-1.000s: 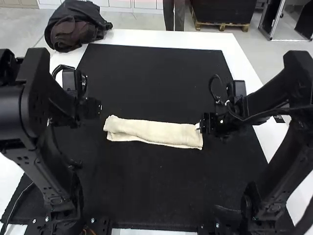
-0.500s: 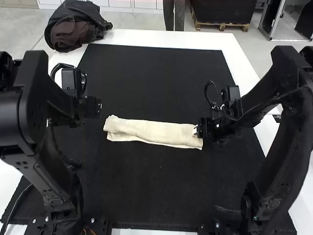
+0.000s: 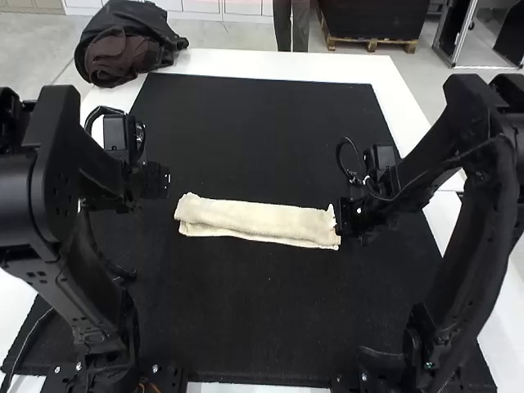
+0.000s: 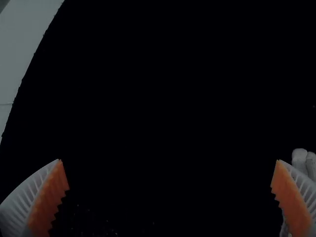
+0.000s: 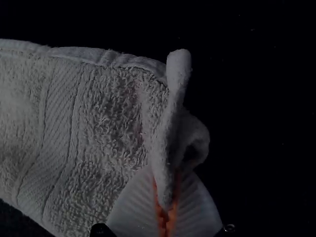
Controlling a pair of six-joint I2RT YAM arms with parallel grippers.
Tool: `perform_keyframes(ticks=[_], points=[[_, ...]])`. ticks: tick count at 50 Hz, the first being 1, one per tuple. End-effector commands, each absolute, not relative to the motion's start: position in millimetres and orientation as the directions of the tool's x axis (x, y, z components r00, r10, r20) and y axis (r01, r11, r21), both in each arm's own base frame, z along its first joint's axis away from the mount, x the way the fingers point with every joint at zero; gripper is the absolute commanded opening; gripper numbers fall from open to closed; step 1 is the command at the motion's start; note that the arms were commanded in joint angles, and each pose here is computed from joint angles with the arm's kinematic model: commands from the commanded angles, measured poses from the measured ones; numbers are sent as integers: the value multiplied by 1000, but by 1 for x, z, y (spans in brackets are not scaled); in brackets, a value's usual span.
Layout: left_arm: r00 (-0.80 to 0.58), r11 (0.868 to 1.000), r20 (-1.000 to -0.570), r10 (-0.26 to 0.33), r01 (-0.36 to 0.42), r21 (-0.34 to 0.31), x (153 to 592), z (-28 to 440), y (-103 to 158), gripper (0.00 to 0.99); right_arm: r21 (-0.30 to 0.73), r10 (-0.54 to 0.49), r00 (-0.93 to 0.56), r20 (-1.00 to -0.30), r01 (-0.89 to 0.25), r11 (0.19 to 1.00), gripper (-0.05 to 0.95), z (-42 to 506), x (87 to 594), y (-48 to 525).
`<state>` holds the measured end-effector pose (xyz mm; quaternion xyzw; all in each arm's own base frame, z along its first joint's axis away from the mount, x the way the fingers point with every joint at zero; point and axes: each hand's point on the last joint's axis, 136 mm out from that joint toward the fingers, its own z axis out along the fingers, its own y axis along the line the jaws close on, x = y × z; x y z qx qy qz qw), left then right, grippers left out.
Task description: Fold the towel.
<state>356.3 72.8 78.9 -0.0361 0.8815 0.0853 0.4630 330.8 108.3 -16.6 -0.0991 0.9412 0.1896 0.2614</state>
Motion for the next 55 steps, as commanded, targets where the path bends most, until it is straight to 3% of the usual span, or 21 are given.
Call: perform_keyframes(ticks=[1, 23, 36, 55], points=[[-530, 985, -848, 17, -139, 106, 365, 95, 70, 964, 383, -107, -863, -493, -326, 864, -23, -17, 318, 130], [-531, 984, -847, 15, -142, 106, 364, 94, 70, 964, 423, -23, -794, -607, -348, 837, -23, 69, 337, 140], [-540, 984, -841, 13, -143, 107, 362, 90, 71, 964, 451, -28, -794, -608, -374, 810, -23, 86, 336, 159], [-547, 978, -837, 12, -167, 123, 359, 87, 75, 964, 499, -90, -780, -619, -480, 721, -23, 104, 321, 234]])
